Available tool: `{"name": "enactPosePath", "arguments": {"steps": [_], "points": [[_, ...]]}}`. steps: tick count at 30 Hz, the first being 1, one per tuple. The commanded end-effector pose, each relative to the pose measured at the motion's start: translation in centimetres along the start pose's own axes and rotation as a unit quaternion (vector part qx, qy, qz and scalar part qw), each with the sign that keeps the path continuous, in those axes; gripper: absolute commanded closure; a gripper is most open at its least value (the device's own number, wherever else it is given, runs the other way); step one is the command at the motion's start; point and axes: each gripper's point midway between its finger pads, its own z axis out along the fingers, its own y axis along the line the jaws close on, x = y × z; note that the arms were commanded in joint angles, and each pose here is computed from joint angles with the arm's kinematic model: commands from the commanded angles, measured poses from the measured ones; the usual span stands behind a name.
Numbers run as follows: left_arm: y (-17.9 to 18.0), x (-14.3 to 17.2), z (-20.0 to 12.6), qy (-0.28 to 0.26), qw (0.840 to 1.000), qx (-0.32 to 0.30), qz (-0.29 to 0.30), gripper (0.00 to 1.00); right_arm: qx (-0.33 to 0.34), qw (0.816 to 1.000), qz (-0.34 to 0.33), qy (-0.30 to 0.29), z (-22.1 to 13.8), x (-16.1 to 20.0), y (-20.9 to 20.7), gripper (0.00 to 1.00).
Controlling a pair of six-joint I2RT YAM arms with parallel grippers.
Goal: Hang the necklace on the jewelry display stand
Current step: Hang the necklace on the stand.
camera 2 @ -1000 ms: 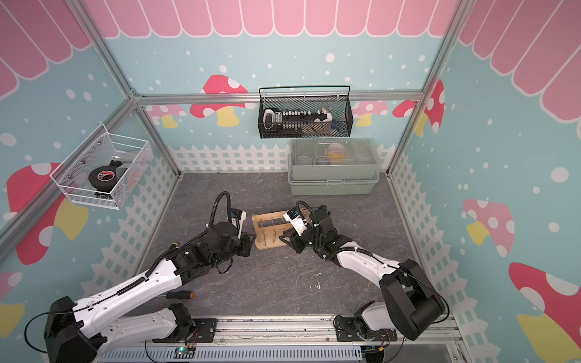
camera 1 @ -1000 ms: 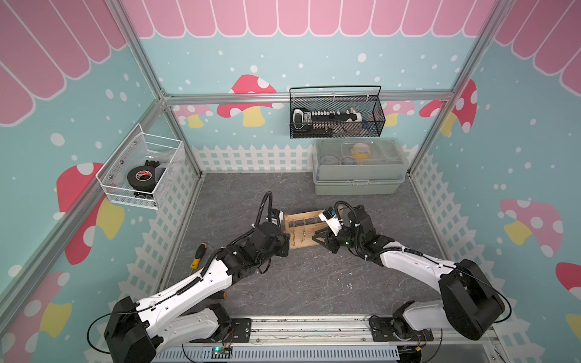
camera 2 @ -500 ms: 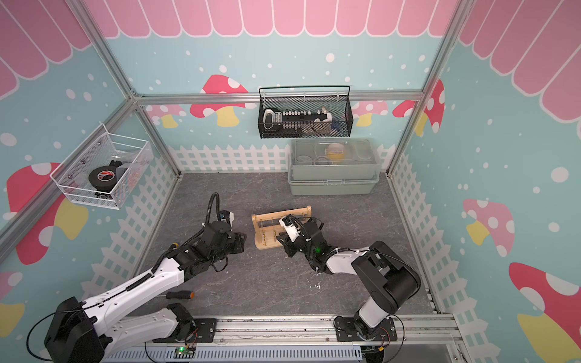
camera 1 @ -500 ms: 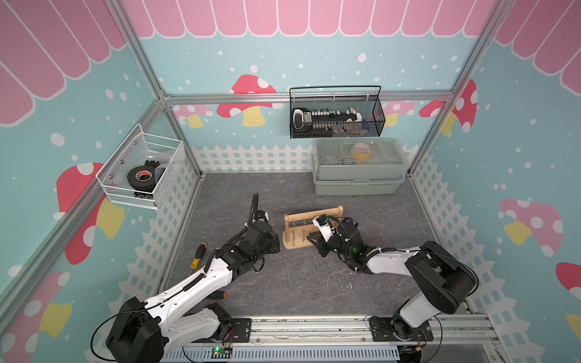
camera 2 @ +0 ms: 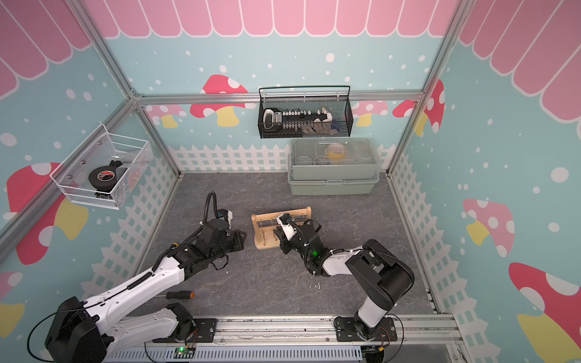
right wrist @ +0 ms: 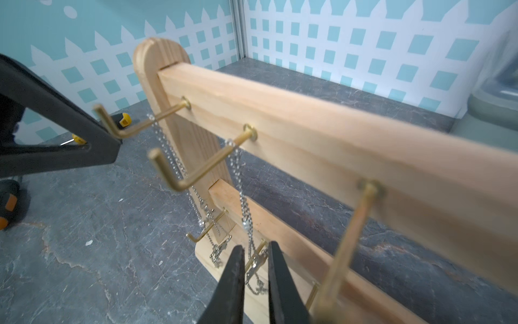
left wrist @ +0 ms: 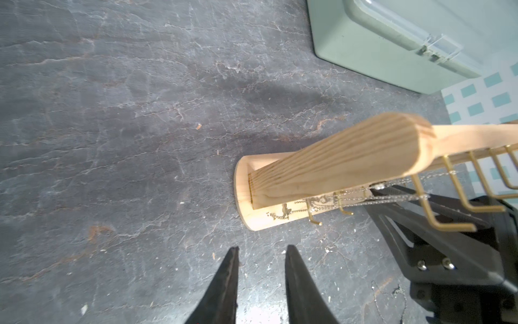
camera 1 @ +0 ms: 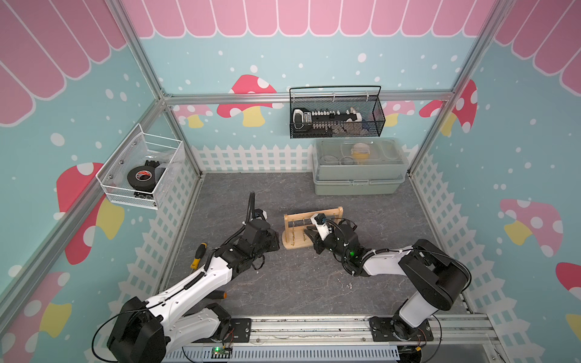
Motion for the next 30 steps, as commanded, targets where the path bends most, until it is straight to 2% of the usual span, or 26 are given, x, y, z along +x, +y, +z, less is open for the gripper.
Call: {"name": "enactPosePath", "arguments": {"steps": [1, 15, 24, 30], "points": [[0.0, 0.8, 0.7, 0.01, 1.0, 0.01, -0.017, 0.71, 0.012, 0.999, -0.001, -0.039, -0.3, -1.8, -0.1, 0.83], [0.3, 0.7, 0.5, 0.007, 1.0, 0.002, -0.006, 0.71, -0.013, 0.999, -0.003, -0.044, 0.8, -2.6, 1.0, 0.81], [0.4, 0.6, 0.4, 0.005, 1.0, -0.002, -0.002, 0.71, -0.005, 0.999, -0.005, -0.042, 1.0, -2.5, 0.8, 0.94], [0.3, 0.4, 0.4, 0.004, 1.0, -0.001, -0.002, 0.71, -0.002, 1.0, -0.015, -0.027, 0.1, -2.5, 0.8, 0.89]]}}
